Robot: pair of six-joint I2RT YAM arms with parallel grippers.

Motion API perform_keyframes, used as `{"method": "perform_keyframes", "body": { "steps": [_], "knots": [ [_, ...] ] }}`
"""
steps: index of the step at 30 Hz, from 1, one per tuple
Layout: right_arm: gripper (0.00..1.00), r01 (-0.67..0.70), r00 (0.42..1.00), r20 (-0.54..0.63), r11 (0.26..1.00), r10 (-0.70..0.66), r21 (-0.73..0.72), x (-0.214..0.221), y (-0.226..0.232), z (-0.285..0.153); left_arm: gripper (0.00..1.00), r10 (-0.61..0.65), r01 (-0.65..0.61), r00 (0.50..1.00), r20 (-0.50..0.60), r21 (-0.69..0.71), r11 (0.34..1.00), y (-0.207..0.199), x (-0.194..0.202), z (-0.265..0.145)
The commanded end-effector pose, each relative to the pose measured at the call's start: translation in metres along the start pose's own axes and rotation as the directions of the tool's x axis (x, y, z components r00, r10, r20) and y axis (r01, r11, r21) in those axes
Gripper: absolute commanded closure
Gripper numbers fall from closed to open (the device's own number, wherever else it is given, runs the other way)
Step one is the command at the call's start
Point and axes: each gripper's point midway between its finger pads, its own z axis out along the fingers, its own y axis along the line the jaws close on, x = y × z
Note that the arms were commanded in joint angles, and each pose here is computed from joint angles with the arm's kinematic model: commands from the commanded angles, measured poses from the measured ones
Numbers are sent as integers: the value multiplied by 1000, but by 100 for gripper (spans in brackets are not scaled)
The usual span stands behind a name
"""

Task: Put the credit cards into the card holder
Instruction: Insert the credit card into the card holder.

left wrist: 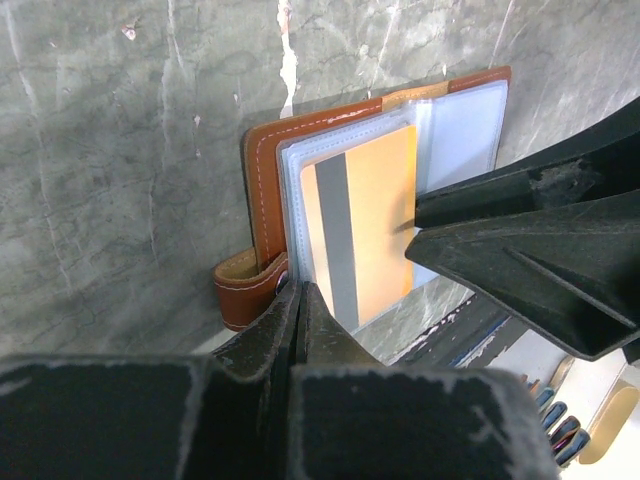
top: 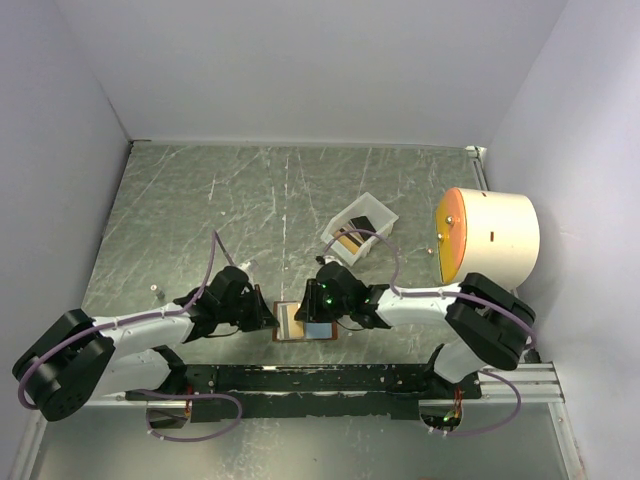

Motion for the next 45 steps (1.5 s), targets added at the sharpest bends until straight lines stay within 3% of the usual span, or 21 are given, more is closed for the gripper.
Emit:
{"method": "perform_keyframes", "body": {
  "steps": [1, 16, 22, 39, 45],
  "knots": [
    [74, 20, 1000, -13, 1000, -20, -23, -1, 13, 3, 93, -4, 4, 1000, -4, -20, 1000, 7, 4, 1],
    [73, 25, 999, -27, 999, -24, 29, 0, 6, -3, 87, 2, 6, 998, 66, -120, 993, 10, -14, -17],
    [75, 32, 998, -47, 999, -32, 5, 3, 10, 2, 93, -7, 11, 999, 37, -102, 995, 14, -4, -12],
    [77, 49, 998, -39, 999, -49, -19, 0, 18, 4, 93, -38, 37, 999, -6, -18, 999, 6, 10, -4],
    [61, 78, 997, 12, 993, -80, 92, -14, 3, -16, 93, -41, 41, 999, 0, 15, 999, -2, 8, -3]
  ]
}}
